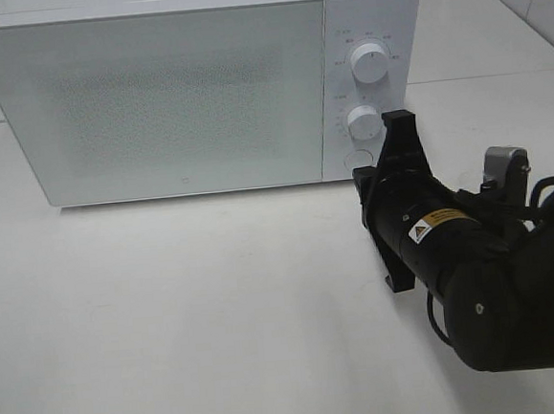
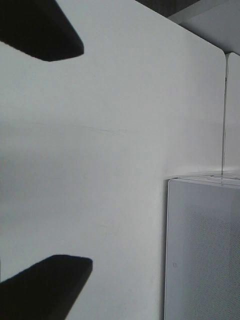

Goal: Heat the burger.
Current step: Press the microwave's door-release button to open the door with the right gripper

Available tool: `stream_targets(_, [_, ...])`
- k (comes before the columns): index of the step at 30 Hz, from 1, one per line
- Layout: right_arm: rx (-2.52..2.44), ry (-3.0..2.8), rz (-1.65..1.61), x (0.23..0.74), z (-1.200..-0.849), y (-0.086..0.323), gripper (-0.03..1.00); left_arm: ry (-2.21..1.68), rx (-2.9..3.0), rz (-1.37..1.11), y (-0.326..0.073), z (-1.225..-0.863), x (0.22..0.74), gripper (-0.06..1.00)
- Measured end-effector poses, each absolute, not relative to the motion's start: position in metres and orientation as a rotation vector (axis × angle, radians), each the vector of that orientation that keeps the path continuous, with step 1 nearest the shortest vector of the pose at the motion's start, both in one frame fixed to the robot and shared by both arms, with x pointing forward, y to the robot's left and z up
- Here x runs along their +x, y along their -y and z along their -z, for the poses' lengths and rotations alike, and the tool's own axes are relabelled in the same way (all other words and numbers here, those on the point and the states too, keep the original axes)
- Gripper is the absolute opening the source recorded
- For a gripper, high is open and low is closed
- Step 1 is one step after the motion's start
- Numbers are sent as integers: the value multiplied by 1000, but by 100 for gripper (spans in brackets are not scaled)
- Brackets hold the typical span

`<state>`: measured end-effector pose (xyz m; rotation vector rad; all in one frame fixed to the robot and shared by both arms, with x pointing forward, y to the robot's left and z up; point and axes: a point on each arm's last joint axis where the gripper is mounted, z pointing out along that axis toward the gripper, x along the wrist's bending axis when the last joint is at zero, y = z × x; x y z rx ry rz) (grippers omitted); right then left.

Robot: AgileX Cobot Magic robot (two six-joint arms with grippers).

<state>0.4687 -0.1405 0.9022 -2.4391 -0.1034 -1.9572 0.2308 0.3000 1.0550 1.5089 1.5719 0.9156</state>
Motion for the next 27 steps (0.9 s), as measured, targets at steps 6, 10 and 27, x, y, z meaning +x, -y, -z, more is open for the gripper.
stream_targets(6, [-2465,93,1923,479,-894,131,0,-1572,1509,-916,-300,-1055,231,97])
stream_targets(10, [-2492,38,1917,491,-892,136,0,-1572,1509,-916,-300,-1055,231,97])
stream_targets(27, [-2608,27,1845,523,-877,148,0,-1572,1509,-916,-300,-1055,231,97])
